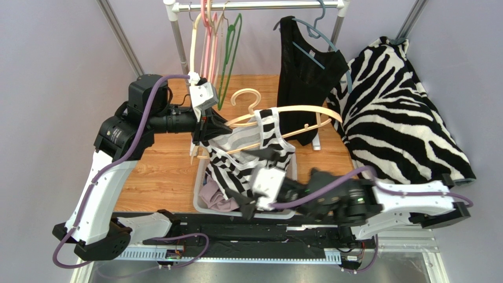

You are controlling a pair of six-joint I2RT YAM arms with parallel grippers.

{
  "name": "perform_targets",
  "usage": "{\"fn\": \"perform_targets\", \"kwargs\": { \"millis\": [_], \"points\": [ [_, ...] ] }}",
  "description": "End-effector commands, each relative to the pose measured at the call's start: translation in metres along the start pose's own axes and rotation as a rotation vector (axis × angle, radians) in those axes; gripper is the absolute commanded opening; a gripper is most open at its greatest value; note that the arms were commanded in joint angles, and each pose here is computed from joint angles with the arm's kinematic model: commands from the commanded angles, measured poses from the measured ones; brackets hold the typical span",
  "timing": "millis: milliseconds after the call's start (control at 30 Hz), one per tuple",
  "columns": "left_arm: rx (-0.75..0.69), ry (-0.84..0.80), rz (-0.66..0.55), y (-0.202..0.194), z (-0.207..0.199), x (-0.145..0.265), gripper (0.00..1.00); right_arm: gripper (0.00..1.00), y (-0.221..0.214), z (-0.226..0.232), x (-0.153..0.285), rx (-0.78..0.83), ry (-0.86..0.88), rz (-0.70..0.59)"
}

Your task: Remove the tank top from the hanger

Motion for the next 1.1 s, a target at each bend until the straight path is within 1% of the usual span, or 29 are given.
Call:
{"fn": "perform_targets", "kwargs": {
  "millis": [0,67,100,133,167,200,267,300,433,467,567,633,667,767,933,1000,1033,1067],
  "points": [
    [-0.043,0.033,-0.072,0.019,0.002,0.008,0.03,1.00,-0.020,0.009,-0.022,0.078,-0.063,0.017],
    [-0.040,0.030,-0.075,0.019,0.001,0.008,0.03,0.97,-0.025,0.013,-0.033,0.087,-0.062,0.015],
    [-0.040,0.030,-0.079,0.020,0.000,0.009,0.03,0.96,-0.022,0.014,-0.039,0.073,-0.075,-0.019],
    [-0.042,0.030,-0.084,0.022,0.000,0.010,0.03,0.94,-0.026,0.011,-0.043,0.089,-0.088,-0.019],
    [-0.039,0.028,-0.087,0.022,-0.001,0.010,0.03,0.90,-0.030,0.013,-0.048,0.101,-0.098,-0.013],
    [-0.042,0.031,-0.090,0.023,-0.001,0.011,0.02,0.88,-0.026,0.012,-0.054,0.085,-0.122,-0.057],
    [-0.039,0.031,-0.087,0.021,-0.003,0.012,0.03,0.84,-0.034,0.013,-0.059,0.124,-0.145,-0.066],
    [-0.037,0.031,-0.085,0.020,-0.004,0.013,0.03,0.84,-0.031,0.013,-0.062,0.110,-0.163,-0.108],
    [-0.035,0.030,-0.086,0.018,-0.006,0.015,0.03,0.76,-0.037,0.008,-0.074,0.096,-0.156,-0.120],
    [-0.035,0.032,-0.088,0.018,-0.007,0.016,0.03,0.70,-0.037,0.008,-0.077,0.085,-0.150,-0.121],
    [-0.036,0.033,-0.089,0.019,-0.007,0.016,0.03,0.61,-0.040,0.009,-0.086,0.071,-0.129,-0.117],
    [-0.038,0.034,-0.090,0.019,-0.007,0.016,0.03,0.57,-0.042,0.010,-0.092,0.059,-0.111,-0.116],
    [-0.037,0.035,-0.089,0.019,-0.007,0.017,0.03,0.50,-0.043,0.011,-0.095,0.055,-0.105,-0.113],
    [-0.035,0.032,-0.091,0.019,-0.007,0.016,0.03,0.38,-0.043,0.009,-0.100,0.030,-0.097,-0.116],
    [-0.032,0.023,-0.096,0.019,-0.011,0.018,0.03,0.29,-0.040,0.007,-0.105,0.014,-0.090,-0.124],
    [-0.030,0.016,-0.098,0.018,-0.012,0.018,0.03,0.22,-0.040,0.009,-0.107,0.012,-0.085,-0.126],
    [-0.026,0.013,-0.095,0.017,-0.013,0.018,0.03,0.16,-0.038,0.009,-0.108,0.008,-0.083,-0.130],
    [-0.024,0.013,-0.094,0.016,-0.013,0.017,0.03,0.13,-0.037,0.009,-0.108,0.007,-0.082,-0.133]
  ]
}}
Point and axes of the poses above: each gripper's point midway between its finger pads, its own x axis back along the fingers, its own z axis along the line the jaws close on, y = z × x, the point moved 6 cm from there along x, back along the fingers, and after that the axes turned 11 degrees about -x, right-handed, at the moved point
